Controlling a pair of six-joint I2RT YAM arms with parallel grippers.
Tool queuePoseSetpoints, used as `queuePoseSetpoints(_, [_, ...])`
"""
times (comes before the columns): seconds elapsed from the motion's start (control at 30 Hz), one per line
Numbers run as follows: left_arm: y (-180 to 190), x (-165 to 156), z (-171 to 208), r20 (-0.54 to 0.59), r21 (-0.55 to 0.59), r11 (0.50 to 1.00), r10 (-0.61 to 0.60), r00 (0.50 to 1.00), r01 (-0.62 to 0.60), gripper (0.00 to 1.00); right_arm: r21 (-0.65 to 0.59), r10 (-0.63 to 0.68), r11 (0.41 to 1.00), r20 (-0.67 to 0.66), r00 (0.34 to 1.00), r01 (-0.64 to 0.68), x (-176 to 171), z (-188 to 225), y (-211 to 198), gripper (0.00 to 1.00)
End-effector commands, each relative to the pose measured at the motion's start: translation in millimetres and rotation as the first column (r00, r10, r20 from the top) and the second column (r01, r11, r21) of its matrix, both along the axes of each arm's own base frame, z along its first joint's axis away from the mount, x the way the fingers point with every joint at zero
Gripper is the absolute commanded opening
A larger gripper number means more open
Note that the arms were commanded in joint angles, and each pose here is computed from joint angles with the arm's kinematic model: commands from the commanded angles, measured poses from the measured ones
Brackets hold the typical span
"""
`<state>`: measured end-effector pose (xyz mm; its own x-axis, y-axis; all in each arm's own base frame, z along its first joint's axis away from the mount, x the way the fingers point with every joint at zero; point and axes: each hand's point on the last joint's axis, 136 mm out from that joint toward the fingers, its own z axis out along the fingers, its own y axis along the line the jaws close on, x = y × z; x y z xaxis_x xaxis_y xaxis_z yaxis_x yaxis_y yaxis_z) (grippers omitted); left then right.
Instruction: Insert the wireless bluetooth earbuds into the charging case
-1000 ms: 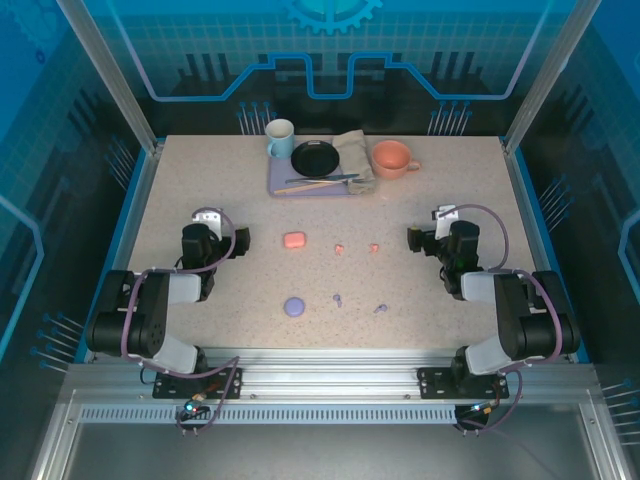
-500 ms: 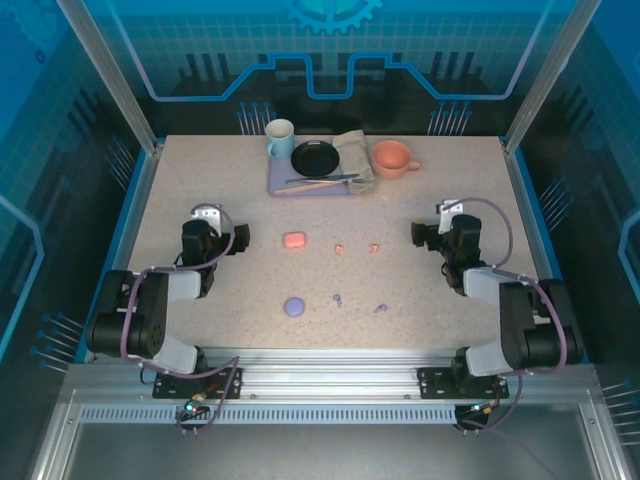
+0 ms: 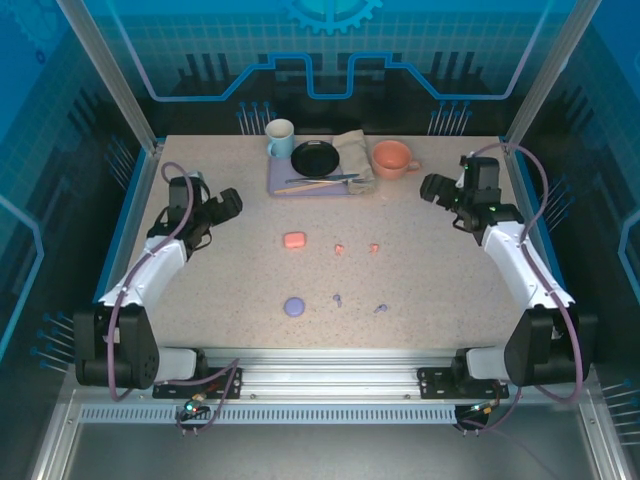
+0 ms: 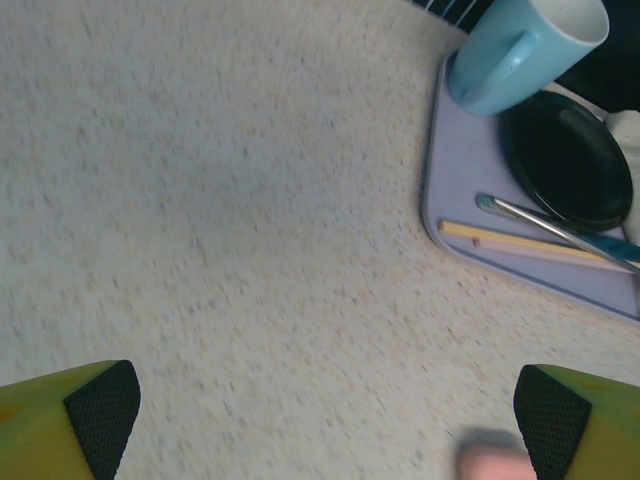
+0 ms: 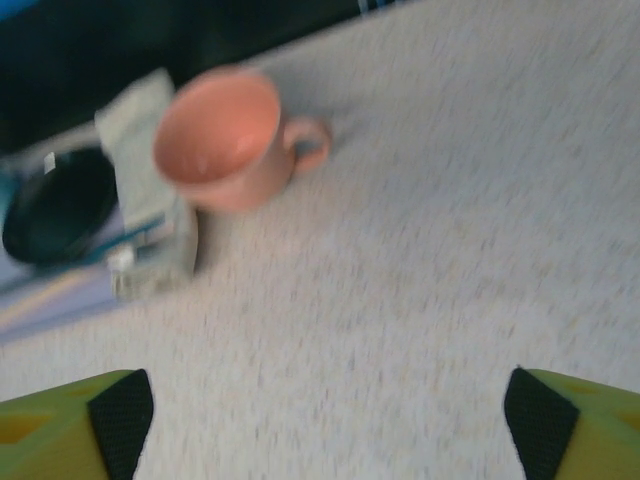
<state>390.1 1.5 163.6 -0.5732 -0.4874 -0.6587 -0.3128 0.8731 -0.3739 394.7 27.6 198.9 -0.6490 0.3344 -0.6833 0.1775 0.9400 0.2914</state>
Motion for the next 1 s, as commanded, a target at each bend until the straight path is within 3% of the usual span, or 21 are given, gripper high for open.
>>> queuePoseSetpoints(0.0, [-20.8,-42.1,-15.9,-0.198,-0.195,0.978,0.036,0.98,-0.076,0.99,0.066,0.168,0.985,-0.2,0.965,-0.157,-41.1,-18.0,56.8,0.89])
queuePoseSetpoints(0.2, [-28.0,-78.3,-16.9,-0.265,-0.304,0.935,0.099,0.959,-0.181,0.99,0.05,0.363,0.928,-0.344,0.866,-0.369,-93.3,-31.4,163.4,0.87])
queuePoseSetpoints(0.5, [-20.6,-74.5,-18.2,-0.323,-0.266,0.941,0.118,0.939,-0.209,0.99,-0.073,0.403,0.851,-0.542,0.737,-0.52,-157.8,-81.8,281.5,0.85])
queuePoseSetpoints(0.7, [-6.1,-58.6,-16.0,-0.33,-0.246,0.944,0.132,0.935,-0.22,0.99,-0.104,0.422,0.796,-0.61,0.671,-0.596,-178.6,-113.4,326.6,0.86])
queuePoseSetpoints(0.97, [11.1,-50.2,-27.9,-0.362,-0.303,0.915,0.148,0.92,-0.266,0.99,-0.09,0.425,0.772,-0.662,0.617,-0.629,-194.8,-144.7,346.6,0.86])
